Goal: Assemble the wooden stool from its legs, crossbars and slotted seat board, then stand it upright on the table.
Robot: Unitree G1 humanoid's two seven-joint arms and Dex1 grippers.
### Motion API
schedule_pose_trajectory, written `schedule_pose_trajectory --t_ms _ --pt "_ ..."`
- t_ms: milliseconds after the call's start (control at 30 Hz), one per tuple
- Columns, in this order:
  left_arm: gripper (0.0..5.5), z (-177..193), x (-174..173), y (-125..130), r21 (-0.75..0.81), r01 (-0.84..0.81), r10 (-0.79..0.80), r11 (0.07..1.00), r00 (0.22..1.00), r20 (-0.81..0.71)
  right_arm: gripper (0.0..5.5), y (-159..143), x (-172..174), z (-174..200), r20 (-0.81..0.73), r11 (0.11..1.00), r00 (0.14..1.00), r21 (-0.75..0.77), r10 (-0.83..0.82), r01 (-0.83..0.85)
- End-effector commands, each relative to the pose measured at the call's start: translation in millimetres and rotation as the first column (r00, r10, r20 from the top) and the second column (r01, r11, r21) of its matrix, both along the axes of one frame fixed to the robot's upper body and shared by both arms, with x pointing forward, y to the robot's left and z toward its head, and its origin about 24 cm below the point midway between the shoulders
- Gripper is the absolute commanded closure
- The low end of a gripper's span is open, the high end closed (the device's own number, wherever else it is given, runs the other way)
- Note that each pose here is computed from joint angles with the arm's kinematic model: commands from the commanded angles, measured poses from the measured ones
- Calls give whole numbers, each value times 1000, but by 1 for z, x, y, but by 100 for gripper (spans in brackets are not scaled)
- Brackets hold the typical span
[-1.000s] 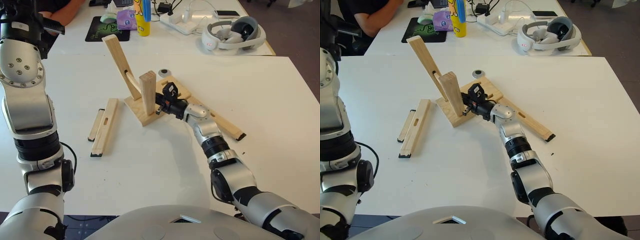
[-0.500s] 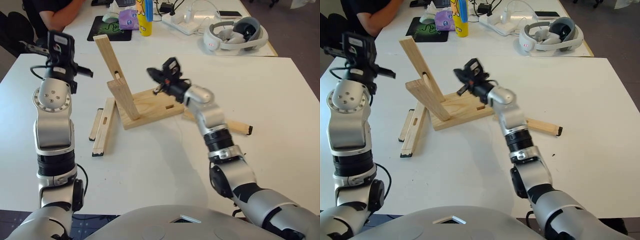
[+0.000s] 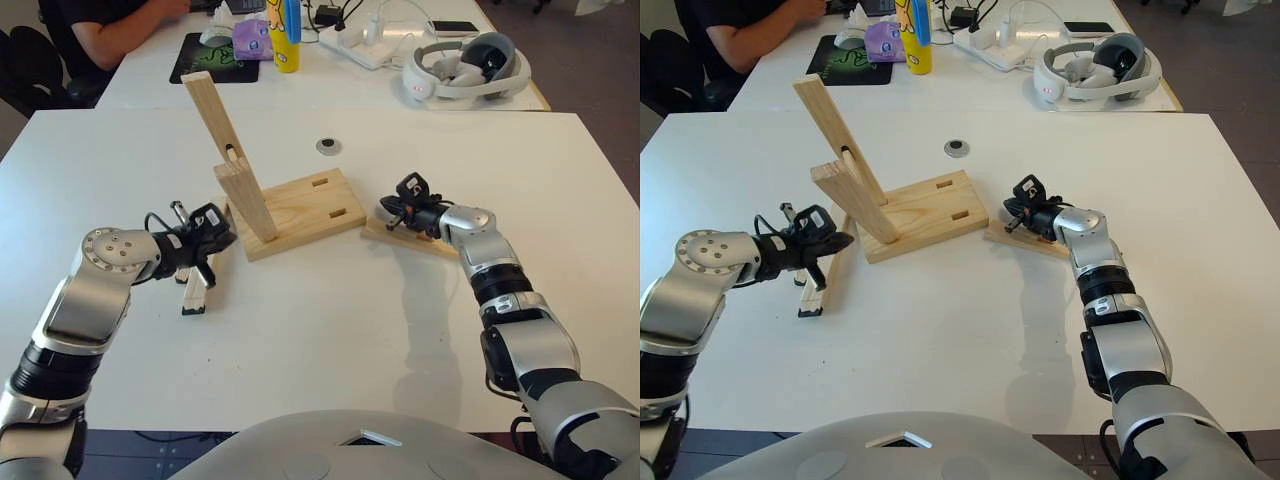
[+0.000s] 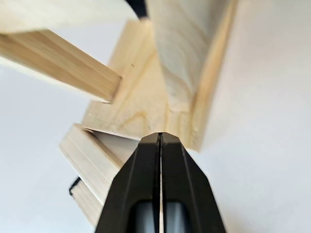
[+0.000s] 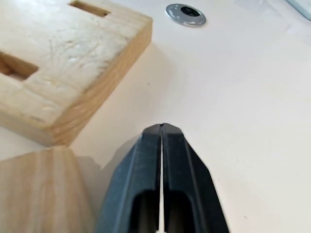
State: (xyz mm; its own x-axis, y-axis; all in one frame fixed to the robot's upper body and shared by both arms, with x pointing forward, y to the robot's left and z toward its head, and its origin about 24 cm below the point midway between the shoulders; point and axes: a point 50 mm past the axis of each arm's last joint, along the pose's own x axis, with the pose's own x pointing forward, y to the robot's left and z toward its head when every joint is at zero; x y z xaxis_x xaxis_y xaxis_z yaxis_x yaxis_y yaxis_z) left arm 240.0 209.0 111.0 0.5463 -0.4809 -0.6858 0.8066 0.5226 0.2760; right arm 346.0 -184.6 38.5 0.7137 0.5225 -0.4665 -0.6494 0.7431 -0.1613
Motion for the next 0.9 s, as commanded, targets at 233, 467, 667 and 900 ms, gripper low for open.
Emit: schedule_pose_trajectory --t_ms 233,467,667,900 --pt "548 -30 -20 -38 -80 142 -151 987 980 -131 550 17 10 2 -7 995 996 -39 91 -91" --pt "548 -42 2 -33 78 30 -28 997 999 -28 550 34 12 11 -7 967 968 -39 250 -250" --pt "548 -50 9 -32 118 -28 28 993 1000 -6 550 50 5 19 1 914 915 -40 403 -403" --pt "548 -56 12 -39 85 -48 49 995 999 -6 550 67 -36 36 -60 753 754 -47 654 -656"
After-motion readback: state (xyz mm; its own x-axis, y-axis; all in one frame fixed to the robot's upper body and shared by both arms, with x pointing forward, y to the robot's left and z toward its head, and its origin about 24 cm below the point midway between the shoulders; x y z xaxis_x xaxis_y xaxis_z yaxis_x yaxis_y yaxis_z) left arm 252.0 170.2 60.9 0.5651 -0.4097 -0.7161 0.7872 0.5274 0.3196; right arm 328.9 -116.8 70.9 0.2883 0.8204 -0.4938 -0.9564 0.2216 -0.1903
